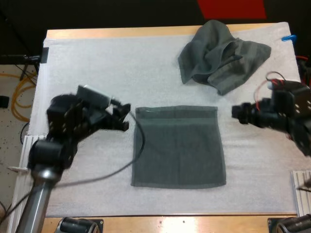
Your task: Pick towel from pile fold and stack
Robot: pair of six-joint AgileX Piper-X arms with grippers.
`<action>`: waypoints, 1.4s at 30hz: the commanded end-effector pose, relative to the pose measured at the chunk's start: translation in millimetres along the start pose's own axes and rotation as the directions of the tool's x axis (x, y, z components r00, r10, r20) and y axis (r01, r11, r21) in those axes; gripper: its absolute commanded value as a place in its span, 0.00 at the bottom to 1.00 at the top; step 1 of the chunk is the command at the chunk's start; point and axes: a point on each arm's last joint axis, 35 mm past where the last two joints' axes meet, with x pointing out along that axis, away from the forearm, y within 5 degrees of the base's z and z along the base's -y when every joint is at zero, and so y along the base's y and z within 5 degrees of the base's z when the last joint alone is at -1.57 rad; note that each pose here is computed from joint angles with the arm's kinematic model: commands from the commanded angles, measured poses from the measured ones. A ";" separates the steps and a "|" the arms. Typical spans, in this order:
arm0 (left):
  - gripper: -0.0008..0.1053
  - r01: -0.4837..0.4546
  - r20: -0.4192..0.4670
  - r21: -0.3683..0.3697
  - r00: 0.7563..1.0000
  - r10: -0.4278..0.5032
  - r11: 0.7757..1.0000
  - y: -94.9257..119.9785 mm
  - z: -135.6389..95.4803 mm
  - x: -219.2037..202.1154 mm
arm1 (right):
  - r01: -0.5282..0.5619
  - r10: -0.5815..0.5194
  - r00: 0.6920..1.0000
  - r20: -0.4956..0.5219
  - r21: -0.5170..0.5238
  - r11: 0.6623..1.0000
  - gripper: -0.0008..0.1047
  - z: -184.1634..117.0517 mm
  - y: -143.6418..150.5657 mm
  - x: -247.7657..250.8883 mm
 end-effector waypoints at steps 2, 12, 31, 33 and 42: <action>0.63 -0.020 -0.002 0.004 1.000 0.020 1.000 -5.0 -3.9 -17.1 | 0.016 -0.016 1.000 0.004 -0.006 1.000 0.53 -5.7 4.2 -19.4; 0.85 -0.056 -0.163 -0.055 0.986 0.046 0.997 -13.9 -38.0 -55.8 | 0.039 -0.033 0.997 -0.065 0.082 0.996 0.53 -63.2 12.6 -65.6; 0.85 -0.049 -0.271 -0.185 0.962 -0.003 0.981 -1.0 -109.9 -54.0 | -0.098 0.203 0.922 -0.331 0.308 0.946 0.53 -177.6 5.4 -15.5; 0.85 -0.054 -0.285 -0.190 0.959 -0.002 0.980 1.0 -114.2 -51.1 | -0.098 0.213 0.916 -0.339 0.327 0.940 0.53 -182.7 4.4 -10.7; 0.85 -0.046 -0.290 -0.194 0.957 -0.013 0.980 2.1 -116.9 -48.7 | -0.105 0.224 0.921 -0.320 0.351 0.930 0.53 -182.9 3.9 -7.1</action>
